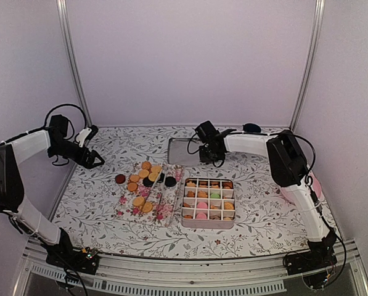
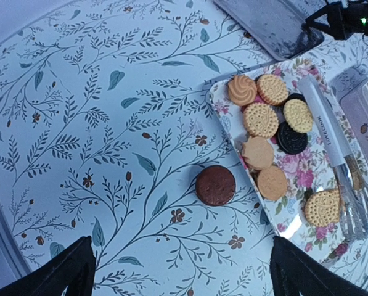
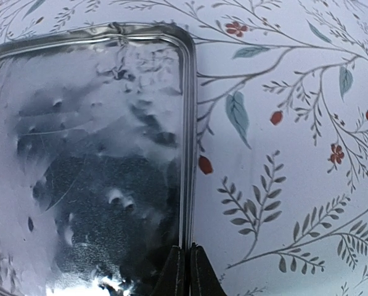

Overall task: Pack the cookies
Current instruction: Pick up the box lid from the center of the board.

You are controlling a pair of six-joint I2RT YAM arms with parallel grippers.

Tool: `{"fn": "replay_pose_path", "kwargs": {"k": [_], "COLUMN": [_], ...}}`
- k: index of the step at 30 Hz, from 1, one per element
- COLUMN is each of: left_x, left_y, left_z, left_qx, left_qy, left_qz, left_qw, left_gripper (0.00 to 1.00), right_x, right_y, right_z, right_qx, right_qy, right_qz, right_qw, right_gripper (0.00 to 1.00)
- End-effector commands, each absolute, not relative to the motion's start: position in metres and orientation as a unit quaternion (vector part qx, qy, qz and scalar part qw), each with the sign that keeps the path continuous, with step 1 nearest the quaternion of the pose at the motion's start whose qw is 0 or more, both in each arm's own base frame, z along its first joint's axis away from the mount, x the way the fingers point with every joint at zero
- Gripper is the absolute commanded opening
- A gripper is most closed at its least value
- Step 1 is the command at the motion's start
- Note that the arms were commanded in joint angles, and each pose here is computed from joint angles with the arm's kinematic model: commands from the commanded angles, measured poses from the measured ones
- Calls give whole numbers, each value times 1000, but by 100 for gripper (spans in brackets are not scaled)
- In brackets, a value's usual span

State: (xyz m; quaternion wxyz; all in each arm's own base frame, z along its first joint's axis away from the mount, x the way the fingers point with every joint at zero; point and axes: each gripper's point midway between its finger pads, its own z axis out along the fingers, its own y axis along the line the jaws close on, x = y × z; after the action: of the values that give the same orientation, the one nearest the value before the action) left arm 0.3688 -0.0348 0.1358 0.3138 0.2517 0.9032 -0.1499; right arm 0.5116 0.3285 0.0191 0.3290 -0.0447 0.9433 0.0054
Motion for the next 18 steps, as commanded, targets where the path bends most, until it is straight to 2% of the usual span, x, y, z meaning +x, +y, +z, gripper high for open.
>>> {"fn": "replay_pose_path", "kwargs": {"k": [1, 8, 18], "left_x": [375, 380, 389], "left_y": [-37, -48, -109], "left_z": [146, 157, 175], "left_qx": [245, 250, 290], "left_qy": [896, 889, 864], "left_qz": [-166, -195, -262], "left_qw": [330, 332, 318], "left_gripper": [99, 99, 99], "right_x": [495, 495, 496], "right_y": [294, 288, 285], "right_z": [13, 28, 137], "right_qx": [-22, 19, 77], "right_qy": [957, 952, 892], "right_qz": [-14, 12, 127], "right_qw": [290, 305, 428], "right_gripper": [2, 0, 0]}}
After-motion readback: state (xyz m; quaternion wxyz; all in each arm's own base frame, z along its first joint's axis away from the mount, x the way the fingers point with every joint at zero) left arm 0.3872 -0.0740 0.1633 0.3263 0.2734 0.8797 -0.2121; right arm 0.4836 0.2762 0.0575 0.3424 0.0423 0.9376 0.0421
